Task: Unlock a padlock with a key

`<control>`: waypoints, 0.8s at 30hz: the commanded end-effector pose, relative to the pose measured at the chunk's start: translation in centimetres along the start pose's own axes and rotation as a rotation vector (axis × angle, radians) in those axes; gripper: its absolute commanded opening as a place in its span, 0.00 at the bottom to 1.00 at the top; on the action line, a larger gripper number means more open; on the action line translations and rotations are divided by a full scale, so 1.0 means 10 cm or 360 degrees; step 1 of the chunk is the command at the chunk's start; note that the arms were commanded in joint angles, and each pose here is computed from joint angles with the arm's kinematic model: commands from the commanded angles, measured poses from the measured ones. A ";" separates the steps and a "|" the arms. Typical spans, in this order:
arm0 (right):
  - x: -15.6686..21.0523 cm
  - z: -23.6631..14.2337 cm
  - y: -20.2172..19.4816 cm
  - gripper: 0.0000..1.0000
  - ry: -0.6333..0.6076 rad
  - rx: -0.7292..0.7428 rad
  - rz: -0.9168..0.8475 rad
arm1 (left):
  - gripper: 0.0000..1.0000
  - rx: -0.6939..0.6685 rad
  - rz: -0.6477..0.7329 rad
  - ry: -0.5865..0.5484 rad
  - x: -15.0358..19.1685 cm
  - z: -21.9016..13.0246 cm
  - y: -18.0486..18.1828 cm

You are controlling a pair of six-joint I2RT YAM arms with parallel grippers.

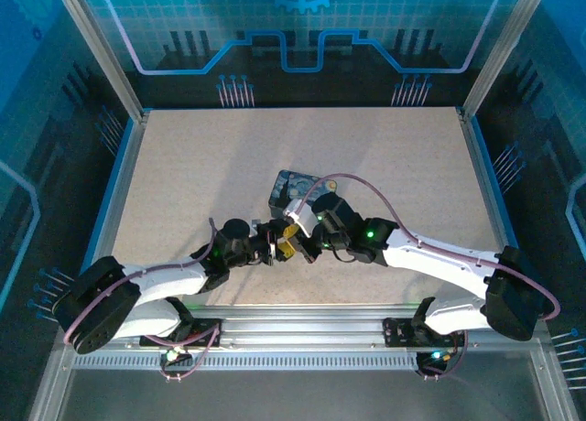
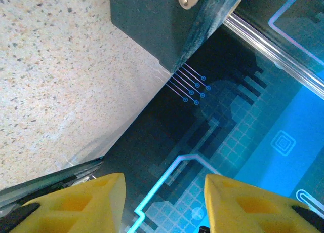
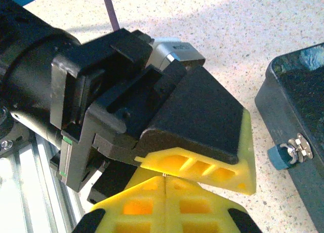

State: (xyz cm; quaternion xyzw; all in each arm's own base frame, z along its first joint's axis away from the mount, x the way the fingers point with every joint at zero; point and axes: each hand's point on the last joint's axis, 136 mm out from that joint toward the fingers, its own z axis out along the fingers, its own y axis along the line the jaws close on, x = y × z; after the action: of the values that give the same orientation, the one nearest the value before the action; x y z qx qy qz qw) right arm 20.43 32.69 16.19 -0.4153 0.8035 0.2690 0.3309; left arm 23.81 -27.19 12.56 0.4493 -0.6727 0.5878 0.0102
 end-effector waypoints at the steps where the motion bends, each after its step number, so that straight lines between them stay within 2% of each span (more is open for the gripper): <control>1: -0.02 -0.03 0.08 0.00 -0.0041 -0.0044 0.0002 | 0.41 -0.0010 -0.0083 -0.0014 -0.04 0.00 0.09; 11: 0.02 -0.07 0.04 0.00 -0.0053 -0.0001 0.0013 | 0.25 -0.0028 -0.0093 -0.0024 -0.06 0.02 0.13; 24: 0.01 -0.16 0.00 0.01 -0.0094 0.0029 0.0031 | 0.11 -0.0051 -0.0107 -0.0023 -0.08 0.04 0.19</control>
State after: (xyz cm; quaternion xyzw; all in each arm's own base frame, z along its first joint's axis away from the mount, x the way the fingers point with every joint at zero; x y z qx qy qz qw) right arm 20.00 31.76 16.79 -0.4056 0.8012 0.2727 0.3454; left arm 23.71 -27.26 11.09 0.4554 -0.6791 0.5755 0.0137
